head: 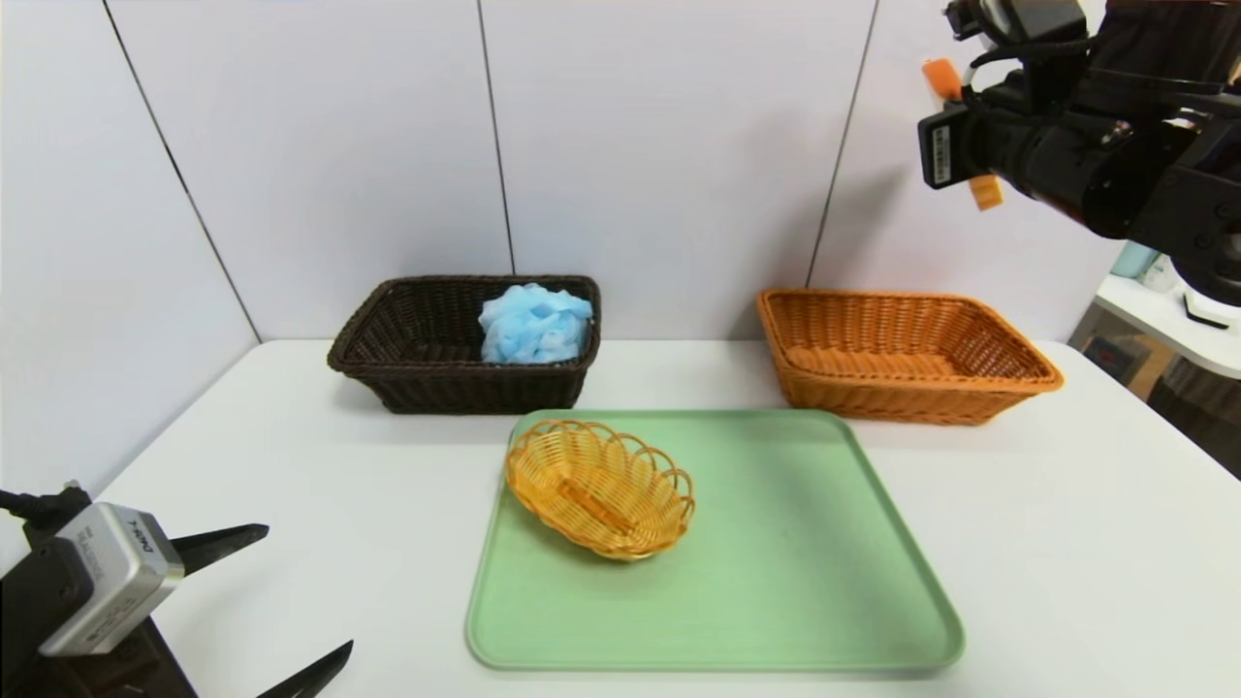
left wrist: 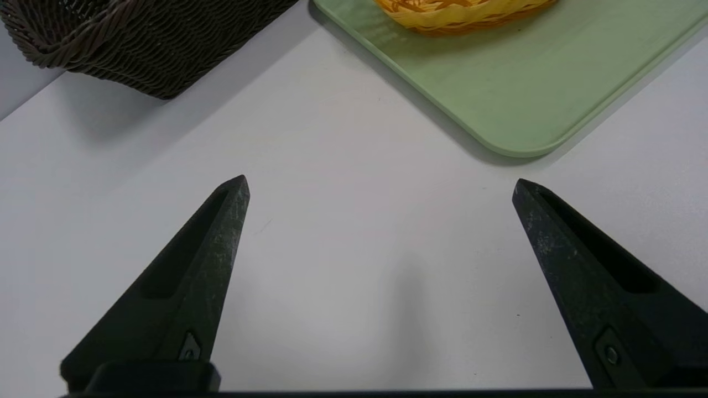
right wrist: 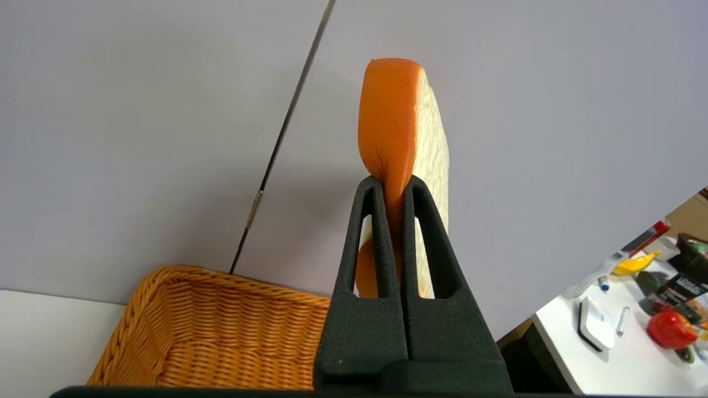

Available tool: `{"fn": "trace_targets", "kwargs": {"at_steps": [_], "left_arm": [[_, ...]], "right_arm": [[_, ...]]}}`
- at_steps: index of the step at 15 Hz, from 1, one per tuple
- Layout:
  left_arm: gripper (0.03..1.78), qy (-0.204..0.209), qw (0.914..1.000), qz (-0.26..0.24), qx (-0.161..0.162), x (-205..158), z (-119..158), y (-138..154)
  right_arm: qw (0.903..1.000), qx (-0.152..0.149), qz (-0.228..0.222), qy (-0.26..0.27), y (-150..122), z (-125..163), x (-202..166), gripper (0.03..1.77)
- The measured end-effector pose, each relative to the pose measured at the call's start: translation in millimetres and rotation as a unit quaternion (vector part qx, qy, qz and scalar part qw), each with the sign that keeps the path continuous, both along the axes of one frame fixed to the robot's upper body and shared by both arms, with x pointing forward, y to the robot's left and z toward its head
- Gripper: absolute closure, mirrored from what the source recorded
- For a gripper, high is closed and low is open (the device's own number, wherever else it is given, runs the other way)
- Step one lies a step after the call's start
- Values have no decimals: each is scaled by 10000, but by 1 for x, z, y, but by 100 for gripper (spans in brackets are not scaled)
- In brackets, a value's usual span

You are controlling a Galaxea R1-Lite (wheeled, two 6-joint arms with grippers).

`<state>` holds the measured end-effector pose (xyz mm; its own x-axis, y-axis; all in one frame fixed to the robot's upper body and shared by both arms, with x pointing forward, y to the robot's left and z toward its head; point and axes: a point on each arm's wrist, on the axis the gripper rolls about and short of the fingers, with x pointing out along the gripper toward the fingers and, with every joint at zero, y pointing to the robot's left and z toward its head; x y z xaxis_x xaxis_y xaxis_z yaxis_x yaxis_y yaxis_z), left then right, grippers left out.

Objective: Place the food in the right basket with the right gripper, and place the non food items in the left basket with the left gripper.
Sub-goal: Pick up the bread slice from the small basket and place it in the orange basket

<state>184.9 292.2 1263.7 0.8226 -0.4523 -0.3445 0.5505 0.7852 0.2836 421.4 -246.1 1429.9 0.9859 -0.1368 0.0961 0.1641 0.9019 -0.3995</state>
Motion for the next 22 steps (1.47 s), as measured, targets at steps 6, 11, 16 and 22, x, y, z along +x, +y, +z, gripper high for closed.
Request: {"fn": "trace_targets", "kwargs": {"at_steps": [6,11,16,22], "left_arm": [[12,-7,10000,2,4,0,0,0],[12,-23,10000,2,13,0,1,0],[12,-20,10000,-1,21,0,0,0],[12,-25,10000,-3,24,0,0,0]], "right_arm": [[9988,290,-187,337,1,-24,0,174],[9970,489,-281,539,3,-39,-1,174],[9942,852,-356,557,5,-45,2,174],[9882,1372,-379,568,13,-53,4,174]]}}
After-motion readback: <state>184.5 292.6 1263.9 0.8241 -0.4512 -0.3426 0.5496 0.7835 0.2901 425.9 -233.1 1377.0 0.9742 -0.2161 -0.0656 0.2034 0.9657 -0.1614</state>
